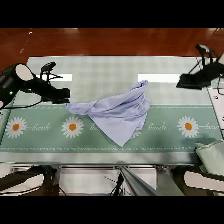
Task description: Fold the shirts.
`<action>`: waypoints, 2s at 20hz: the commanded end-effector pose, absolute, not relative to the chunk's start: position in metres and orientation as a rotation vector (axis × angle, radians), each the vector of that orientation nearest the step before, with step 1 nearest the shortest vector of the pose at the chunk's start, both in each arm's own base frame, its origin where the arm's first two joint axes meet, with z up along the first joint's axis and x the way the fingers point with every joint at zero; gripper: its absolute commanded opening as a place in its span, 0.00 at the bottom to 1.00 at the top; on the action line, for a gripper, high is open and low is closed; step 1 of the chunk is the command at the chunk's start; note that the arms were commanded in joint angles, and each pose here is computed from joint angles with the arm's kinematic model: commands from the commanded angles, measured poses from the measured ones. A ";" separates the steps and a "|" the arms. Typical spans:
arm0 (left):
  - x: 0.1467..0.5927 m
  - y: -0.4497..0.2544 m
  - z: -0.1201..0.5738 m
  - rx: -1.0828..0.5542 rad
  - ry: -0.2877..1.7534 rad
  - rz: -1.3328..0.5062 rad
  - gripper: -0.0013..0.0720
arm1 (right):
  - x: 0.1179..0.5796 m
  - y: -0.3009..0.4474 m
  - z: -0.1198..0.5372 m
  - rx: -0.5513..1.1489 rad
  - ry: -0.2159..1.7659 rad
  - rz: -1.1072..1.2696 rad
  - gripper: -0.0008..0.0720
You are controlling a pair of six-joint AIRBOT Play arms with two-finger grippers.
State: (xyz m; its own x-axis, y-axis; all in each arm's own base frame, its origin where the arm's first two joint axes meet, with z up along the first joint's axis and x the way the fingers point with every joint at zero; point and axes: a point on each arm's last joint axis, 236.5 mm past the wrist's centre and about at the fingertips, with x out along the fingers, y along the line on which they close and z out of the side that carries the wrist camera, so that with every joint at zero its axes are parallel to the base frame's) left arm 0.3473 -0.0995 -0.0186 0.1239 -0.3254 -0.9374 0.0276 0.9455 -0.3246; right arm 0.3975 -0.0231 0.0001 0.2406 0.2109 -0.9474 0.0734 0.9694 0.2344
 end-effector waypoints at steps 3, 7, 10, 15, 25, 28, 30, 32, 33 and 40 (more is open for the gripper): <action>0.346 -0.100 -0.019 -0.248 1.432 -0.266 0.04 | 0.373 0.015 -0.049 0.661 1.273 0.231 0.69; 0.346 -0.100 -0.019 -0.248 1.432 -0.266 0.04 | 0.377 0.056 -0.070 0.628 1.290 0.277 0.69; 0.346 -0.101 -0.019 -0.255 1.432 -0.269 0.04 | 0.384 0.098 -0.080 0.618 1.293 0.337 0.69; 0.347 -0.104 -0.017 -0.270 1.426 -0.276 0.04 | 0.392 0.147 -0.083 0.623 1.261 0.392 0.69; 0.394 -0.104 0.084 -0.216 1.124 -0.312 0.04 | 0.414 0.080 0.045 0.523 1.026 0.417 0.04; 0.405 -0.105 0.178 -0.190 0.892 -0.336 0.04 | 0.416 0.058 0.150 0.473 0.792 0.393 0.04; 0.400 -0.103 0.255 -0.175 0.696 -0.347 0.04 | 0.406 0.054 0.223 0.391 0.621 0.394 0.04; 0.381 -0.101 0.332 -0.165 0.498 -0.356 0.04 | 0.389 0.056 0.292 0.319 0.466 0.396 0.04; 0.366 -0.099 0.369 -0.172 0.404 -0.358 0.04 | 0.377 0.059 0.328 0.294 0.389 0.399 0.04; 0.255 -0.090 0.512 -0.147 -0.010 -0.380 0.04 | 0.294 0.069 0.468 0.150 0.091 0.370 0.04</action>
